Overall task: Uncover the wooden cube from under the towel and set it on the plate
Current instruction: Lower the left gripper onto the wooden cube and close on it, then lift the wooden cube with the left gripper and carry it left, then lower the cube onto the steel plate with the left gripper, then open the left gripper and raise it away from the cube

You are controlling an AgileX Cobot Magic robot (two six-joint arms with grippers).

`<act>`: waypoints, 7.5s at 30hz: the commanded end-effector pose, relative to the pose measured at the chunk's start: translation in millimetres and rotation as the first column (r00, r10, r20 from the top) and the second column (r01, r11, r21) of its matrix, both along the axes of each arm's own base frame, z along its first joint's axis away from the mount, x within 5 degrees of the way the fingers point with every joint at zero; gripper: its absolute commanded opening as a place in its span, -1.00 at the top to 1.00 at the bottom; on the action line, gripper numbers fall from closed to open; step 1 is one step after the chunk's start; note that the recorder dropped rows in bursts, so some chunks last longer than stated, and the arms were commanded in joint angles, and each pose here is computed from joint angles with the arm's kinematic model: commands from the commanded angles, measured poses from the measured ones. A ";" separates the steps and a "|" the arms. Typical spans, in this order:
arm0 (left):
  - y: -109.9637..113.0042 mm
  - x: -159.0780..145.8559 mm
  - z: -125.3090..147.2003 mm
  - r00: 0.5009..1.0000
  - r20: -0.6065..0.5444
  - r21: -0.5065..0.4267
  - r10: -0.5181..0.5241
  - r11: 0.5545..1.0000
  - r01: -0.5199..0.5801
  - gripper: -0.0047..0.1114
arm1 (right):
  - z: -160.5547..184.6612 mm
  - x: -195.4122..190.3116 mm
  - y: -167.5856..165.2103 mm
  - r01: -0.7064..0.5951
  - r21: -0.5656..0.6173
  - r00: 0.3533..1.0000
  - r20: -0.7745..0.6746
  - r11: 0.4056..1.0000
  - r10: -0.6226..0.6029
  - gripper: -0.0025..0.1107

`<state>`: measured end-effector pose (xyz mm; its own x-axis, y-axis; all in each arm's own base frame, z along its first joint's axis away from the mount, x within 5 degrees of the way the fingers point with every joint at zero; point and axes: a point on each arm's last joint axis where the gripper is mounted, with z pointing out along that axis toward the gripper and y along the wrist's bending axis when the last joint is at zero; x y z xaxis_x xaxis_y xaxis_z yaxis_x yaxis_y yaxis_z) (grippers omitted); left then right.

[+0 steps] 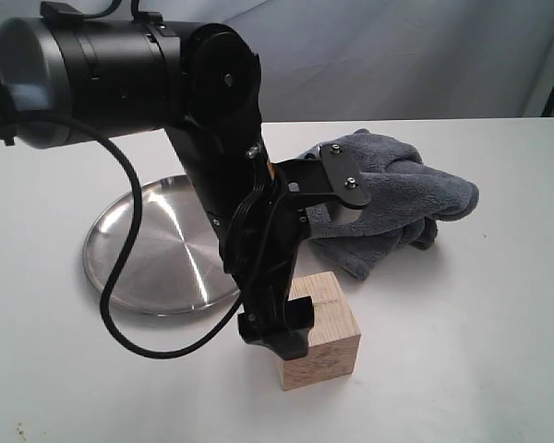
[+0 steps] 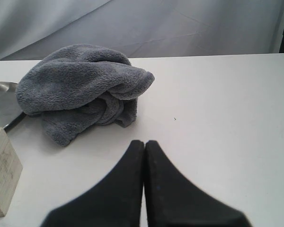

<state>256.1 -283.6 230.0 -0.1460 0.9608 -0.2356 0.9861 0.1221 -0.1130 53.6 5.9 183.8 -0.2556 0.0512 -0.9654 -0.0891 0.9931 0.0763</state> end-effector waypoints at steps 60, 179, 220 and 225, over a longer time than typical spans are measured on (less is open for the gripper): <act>-8.3 7.9 13.5 0.989 0.145 -0.139 0.026 0.990 -0.006 0.92 | -0.8 -0.3 0.1 -0.001 0.004 1.000 0.004 1.000 0.001 0.96; 145.1 105.9 -73.0 0.480 0.148 -0.364 0.865 0.499 -0.787 -0.88 | -0.8 -0.3 0.1 -0.001 0.004 1.000 0.004 1.000 0.001 0.96; 256.1 -228.5 157.6 0.445 0.028 -0.897 0.895 0.219 -0.383 -0.87 | -0.8 -0.3 0.1 -0.001 0.004 1.000 0.004 1.000 0.001 0.96; 261.8 -244.5 142.5 0.437 -0.035 -0.943 0.899 0.115 -0.312 -0.87 | -0.8 -0.3 0.1 -0.001 0.004 1.000 0.004 1.000 0.001 0.96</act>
